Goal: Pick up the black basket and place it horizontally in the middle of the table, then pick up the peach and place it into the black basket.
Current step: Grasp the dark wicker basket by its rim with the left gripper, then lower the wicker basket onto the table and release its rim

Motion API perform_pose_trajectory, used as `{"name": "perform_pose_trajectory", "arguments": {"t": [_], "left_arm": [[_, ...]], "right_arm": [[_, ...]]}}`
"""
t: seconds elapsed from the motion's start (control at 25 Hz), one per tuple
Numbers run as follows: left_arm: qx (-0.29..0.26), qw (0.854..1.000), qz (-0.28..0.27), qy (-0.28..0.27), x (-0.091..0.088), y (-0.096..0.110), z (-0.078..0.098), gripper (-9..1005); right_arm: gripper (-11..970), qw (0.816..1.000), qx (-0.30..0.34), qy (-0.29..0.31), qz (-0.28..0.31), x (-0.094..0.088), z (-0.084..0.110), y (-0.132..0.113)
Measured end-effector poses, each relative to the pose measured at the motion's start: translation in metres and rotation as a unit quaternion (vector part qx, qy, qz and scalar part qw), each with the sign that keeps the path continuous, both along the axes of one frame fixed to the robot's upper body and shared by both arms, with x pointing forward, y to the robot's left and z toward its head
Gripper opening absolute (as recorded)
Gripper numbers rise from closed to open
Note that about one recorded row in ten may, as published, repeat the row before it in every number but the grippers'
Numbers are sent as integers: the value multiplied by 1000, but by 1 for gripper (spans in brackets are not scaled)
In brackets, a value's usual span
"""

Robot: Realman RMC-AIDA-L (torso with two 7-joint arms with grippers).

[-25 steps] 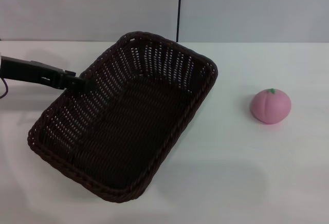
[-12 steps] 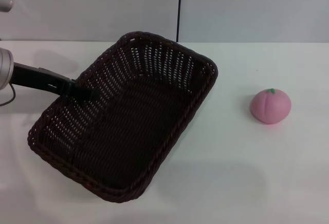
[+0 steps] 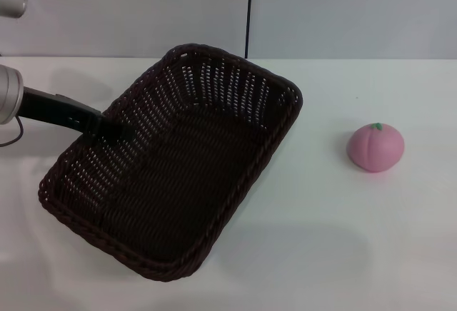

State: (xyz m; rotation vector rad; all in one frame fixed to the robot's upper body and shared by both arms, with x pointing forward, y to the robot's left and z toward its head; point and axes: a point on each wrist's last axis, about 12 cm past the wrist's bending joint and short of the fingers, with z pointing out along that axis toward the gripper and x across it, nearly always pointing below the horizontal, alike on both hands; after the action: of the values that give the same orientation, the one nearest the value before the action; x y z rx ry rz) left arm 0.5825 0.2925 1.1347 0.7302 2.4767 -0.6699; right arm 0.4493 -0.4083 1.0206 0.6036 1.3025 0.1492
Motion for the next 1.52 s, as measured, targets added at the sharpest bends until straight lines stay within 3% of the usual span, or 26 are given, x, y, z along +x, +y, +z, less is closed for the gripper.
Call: {"name": "perform_pose_trajectory", "arguments": {"t": [0.08, 0.6, 1.2, 1.52], "left_arm": [[5, 1000, -5, 1, 0, -1, -1, 562], [9, 1000, -20, 0, 0, -4, 1, 193], [-29, 998, -33, -54, 2, -1, 10, 196], [-106, 983, -77, -131, -7, 2, 22, 212]], "right_arm": [[696, 1000, 0, 0, -3, -1, 0, -1], [696, 1000, 4, 1, -6, 0, 0, -1], [696, 1000, 6, 1, -5, 2, -1, 0], [695, 1000, 8, 2, -12, -1, -2, -2]]}}
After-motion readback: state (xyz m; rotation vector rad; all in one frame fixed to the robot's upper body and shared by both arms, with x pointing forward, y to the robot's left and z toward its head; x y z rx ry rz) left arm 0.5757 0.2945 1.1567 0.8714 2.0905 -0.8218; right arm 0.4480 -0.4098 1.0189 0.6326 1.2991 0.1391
